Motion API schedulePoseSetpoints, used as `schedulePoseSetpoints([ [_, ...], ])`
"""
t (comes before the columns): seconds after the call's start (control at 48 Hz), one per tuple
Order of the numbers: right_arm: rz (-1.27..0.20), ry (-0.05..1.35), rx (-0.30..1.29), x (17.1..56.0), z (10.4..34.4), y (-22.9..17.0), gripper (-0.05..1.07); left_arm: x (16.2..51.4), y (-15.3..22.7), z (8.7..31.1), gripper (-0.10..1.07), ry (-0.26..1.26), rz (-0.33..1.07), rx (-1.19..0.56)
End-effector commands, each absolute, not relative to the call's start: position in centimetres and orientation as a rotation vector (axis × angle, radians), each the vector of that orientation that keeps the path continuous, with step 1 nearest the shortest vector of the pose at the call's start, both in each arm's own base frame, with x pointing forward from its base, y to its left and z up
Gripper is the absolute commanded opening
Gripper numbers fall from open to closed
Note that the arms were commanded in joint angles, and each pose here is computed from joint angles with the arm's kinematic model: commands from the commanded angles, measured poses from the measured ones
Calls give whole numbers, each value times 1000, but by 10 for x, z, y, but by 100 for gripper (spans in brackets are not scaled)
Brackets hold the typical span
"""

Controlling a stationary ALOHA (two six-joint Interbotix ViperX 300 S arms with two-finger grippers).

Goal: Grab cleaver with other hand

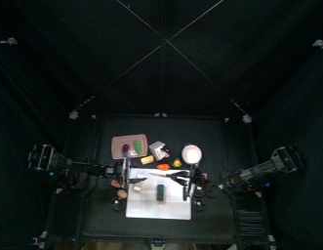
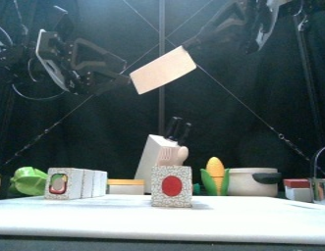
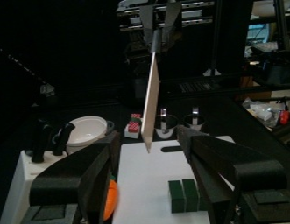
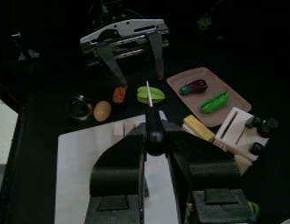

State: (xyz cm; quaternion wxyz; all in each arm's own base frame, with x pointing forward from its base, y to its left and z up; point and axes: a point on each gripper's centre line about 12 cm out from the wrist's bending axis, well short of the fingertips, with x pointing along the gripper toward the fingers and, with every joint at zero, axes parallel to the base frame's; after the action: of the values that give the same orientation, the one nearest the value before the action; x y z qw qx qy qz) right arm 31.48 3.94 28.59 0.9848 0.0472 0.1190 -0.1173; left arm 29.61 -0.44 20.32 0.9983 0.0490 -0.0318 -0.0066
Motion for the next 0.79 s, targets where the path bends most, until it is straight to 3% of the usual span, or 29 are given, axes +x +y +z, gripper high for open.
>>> schedulePoseSetpoints([
  [0.0,-242,202,107,314,299,36,50,297,-5,212,91,-101,-13,97],
  [0.208,-257,217,122,316,295,34,50,292,-5,217,91,-117,-11,97],
  [0.438,-297,267,287,314,291,32,50,286,-5,221,91,-131,-8,94],
  [0.646,-312,301,293,316,279,31,50,286,-4,221,91,-131,-6,92],
  [0.771,-389,299,459,316,272,18,50,286,-4,221,91,-129,-6,92],
])
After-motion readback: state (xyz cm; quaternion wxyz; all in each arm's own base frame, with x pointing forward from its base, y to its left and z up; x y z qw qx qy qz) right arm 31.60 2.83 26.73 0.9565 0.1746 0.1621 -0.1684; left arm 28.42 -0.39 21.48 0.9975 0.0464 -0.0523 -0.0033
